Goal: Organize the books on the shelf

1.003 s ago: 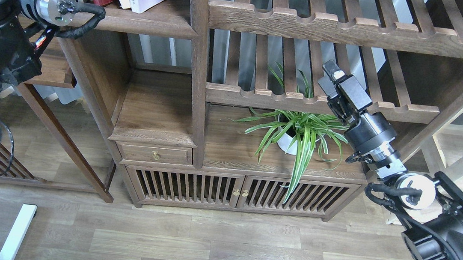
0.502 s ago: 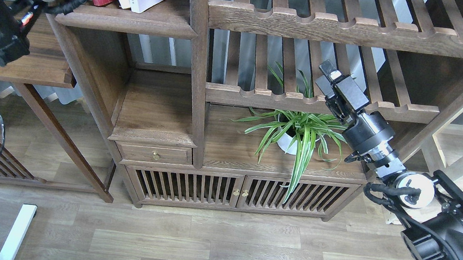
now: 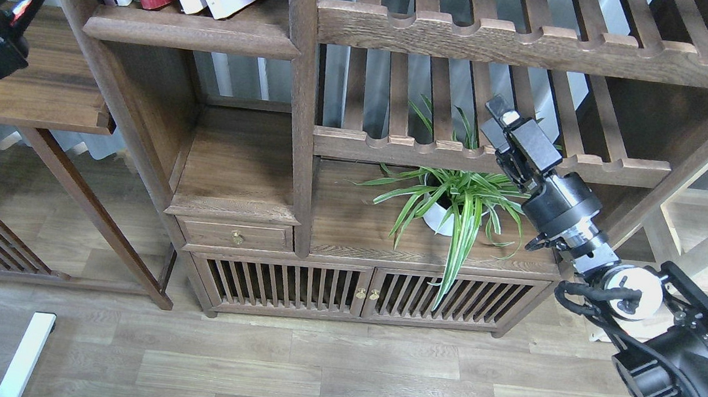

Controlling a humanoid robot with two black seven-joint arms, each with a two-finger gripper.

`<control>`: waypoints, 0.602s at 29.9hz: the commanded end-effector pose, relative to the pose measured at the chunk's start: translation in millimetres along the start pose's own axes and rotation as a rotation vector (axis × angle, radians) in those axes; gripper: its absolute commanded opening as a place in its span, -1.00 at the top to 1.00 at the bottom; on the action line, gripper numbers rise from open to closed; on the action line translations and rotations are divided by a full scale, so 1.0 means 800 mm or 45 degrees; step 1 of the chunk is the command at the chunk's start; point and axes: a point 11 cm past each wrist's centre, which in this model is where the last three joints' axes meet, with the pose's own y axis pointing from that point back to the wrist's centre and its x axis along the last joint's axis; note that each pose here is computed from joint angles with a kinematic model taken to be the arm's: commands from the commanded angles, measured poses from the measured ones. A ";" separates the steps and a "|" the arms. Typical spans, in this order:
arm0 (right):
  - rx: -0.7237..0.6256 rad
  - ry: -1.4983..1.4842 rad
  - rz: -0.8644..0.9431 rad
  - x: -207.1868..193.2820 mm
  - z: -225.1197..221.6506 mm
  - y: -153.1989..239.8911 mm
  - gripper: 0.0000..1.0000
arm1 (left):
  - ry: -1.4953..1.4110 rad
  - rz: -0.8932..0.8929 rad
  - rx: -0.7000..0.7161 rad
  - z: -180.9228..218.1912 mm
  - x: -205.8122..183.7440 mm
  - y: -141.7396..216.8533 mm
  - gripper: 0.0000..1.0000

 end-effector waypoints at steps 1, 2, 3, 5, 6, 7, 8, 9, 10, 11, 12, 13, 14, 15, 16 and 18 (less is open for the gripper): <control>0.006 0.005 0.003 0.001 -0.002 0.001 -0.82 | 0.107 -0.035 -0.013 -0.005 -0.015 0.004 0.02; 0.006 0.006 0.006 0.001 -0.003 0.002 -0.82 | 0.118 -0.044 -0.012 -0.006 -0.017 0.005 0.01; 0.007 0.007 0.005 0.001 -0.004 0.002 -0.82 | 0.119 -0.054 -0.015 -0.004 -0.018 0.007 -0.03; 0.011 0.007 0.004 0.001 -0.005 0.002 -0.82 | 0.098 -0.063 -0.016 0.000 -0.015 0.011 -0.14; 0.013 0.008 0.004 0.001 -0.005 0.002 -0.82 | 0.081 -0.077 -0.011 0.003 -0.013 0.014 -0.19; 0.013 0.008 0.004 0.001 -0.005 0.002 -0.82 | 0.072 -0.085 -0.018 0.007 -0.014 0.015 -0.22; 0.012 0.009 0.004 0.001 -0.005 0.002 -0.82 | 0.066 -0.097 -0.030 0.013 -0.016 0.017 -0.24; 0.012 0.009 0.004 0.001 -0.005 0.002 -0.82 | 0.059 -0.105 -0.036 0.017 -0.016 0.019 -0.25; 0.009 0.011 0.004 0.001 -0.005 0.002 -0.82 | 0.054 -0.113 -0.043 0.021 -0.016 0.021 -0.26; 0.007 0.013 0.006 0.001 -0.004 0.003 -0.82 | 0.043 -0.118 -0.052 0.027 -0.014 0.023 -0.30; 0.003 0.017 0.008 0.002 -0.003 0.003 -0.82 | 0.034 -0.123 -0.059 0.032 -0.013 0.026 -0.34; 0.001 0.018 0.012 0.003 -0.002 0.004 -0.82 | 0.024 -0.129 -0.067 0.038 -0.011 0.028 -0.35; -0.001 0.018 0.015 0.004 -0.001 0.006 -0.82 | 0.013 -0.136 -0.078 0.044 -0.010 0.032 -0.36; -0.002 0.020 0.016 0.004 -0.001 0.006 -0.82 | 0.004 -0.142 -0.081 0.047 -0.008 0.036 -0.36; -0.002 0.020 0.016 0.004 -0.001 0.006 -0.82 | -0.006 -0.142 -0.083 0.050 -0.004 0.042 -0.36; -0.002 0.018 0.019 0.005 -0.001 0.007 -0.82 | -0.010 -0.152 -0.093 0.054 -0.002 0.050 -0.37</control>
